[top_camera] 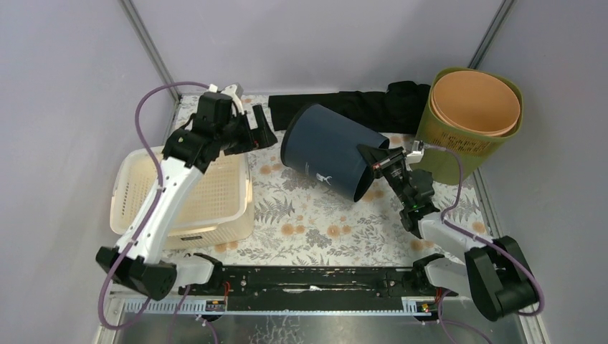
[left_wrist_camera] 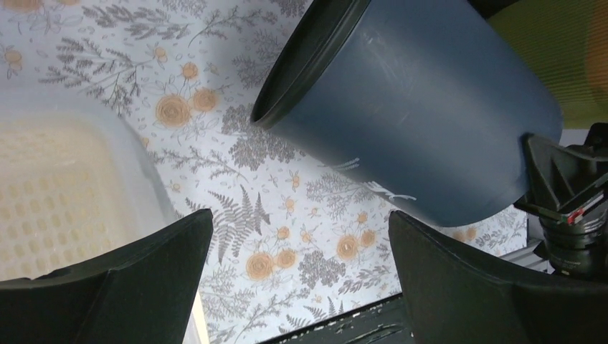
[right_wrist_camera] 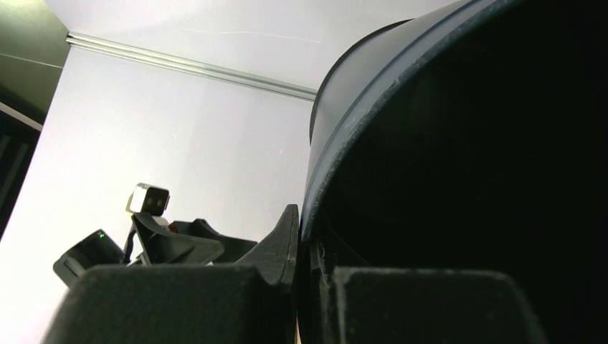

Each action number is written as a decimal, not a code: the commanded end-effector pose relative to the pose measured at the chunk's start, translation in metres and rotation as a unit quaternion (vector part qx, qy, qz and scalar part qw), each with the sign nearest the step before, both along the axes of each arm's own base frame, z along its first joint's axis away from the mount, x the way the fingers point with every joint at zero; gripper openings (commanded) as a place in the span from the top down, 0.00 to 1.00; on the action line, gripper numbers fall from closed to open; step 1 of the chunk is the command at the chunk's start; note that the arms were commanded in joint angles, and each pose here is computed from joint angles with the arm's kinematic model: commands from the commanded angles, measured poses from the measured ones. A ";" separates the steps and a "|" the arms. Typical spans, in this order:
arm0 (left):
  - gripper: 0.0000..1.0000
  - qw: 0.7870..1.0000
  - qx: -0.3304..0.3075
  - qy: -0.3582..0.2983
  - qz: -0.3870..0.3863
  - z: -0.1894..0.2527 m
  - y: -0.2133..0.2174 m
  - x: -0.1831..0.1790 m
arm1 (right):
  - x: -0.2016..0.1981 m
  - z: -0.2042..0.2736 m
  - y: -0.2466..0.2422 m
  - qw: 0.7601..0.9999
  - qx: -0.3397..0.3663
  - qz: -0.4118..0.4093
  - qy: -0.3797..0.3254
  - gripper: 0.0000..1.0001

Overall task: Turn the large container upside down
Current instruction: Turn the container upside down at the center of the board.

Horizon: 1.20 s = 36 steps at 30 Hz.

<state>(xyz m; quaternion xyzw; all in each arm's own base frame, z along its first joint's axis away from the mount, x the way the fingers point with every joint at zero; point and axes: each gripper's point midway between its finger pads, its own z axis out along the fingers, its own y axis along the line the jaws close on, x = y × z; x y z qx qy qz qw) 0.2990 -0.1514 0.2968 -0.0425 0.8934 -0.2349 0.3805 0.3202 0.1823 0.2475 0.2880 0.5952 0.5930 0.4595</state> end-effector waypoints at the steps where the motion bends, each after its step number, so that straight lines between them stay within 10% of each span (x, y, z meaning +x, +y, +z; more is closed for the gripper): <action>1: 0.00 0.998 -0.011 -0.062 -0.001 0.038 -0.004 0.043 | -0.021 0.094 -0.007 0.978 0.111 0.025 -0.174 1.00; 16: 0.00 0.994 -0.103 -0.041 0.013 0.048 0.034 0.166 | 0.016 0.128 0.012 0.959 0.162 0.066 -0.224 1.00; 36: 0.00 0.984 -0.172 -0.054 -0.012 0.044 0.047 0.224 | 0.094 0.154 0.054 0.941 0.211 0.109 -0.243 1.00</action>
